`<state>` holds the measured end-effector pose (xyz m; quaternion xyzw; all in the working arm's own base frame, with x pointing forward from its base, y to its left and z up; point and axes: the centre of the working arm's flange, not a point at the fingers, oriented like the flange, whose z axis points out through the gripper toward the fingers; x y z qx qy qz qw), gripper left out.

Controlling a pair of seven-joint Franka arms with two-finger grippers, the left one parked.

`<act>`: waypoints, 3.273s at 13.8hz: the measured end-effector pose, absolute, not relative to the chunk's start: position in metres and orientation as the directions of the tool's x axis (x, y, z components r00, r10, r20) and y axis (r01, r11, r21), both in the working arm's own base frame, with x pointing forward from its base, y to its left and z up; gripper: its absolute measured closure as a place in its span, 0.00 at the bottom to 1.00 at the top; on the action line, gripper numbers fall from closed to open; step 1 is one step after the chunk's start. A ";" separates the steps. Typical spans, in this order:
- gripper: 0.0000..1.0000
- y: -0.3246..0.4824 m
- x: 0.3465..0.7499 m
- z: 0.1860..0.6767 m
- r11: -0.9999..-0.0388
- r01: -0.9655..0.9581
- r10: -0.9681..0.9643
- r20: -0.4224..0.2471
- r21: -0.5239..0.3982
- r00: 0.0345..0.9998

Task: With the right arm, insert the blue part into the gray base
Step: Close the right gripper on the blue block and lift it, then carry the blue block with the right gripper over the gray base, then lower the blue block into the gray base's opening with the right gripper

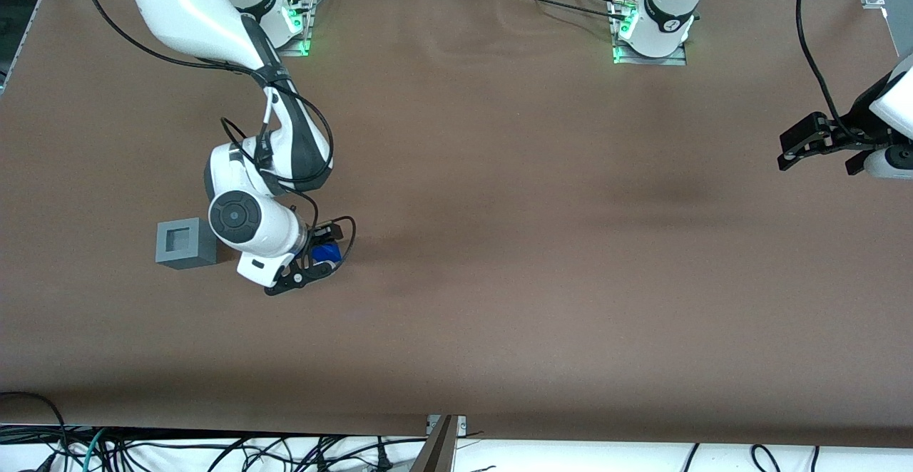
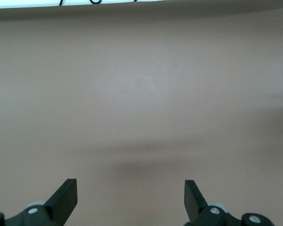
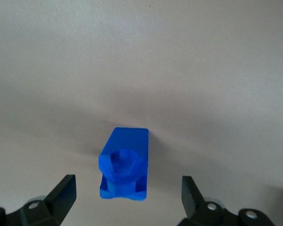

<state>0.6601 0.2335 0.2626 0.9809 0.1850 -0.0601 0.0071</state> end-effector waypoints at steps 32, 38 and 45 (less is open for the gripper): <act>0.50 -0.046 0.677 0.348 -0.999 0.002 -0.008 -0.198 0.053 0.980; 0.50 -0.064 0.674 0.333 -0.999 0.033 0.022 -0.227 0.043 0.974; 0.50 -0.074 0.673 0.322 -0.994 0.103 0.094 -0.247 0.023 0.964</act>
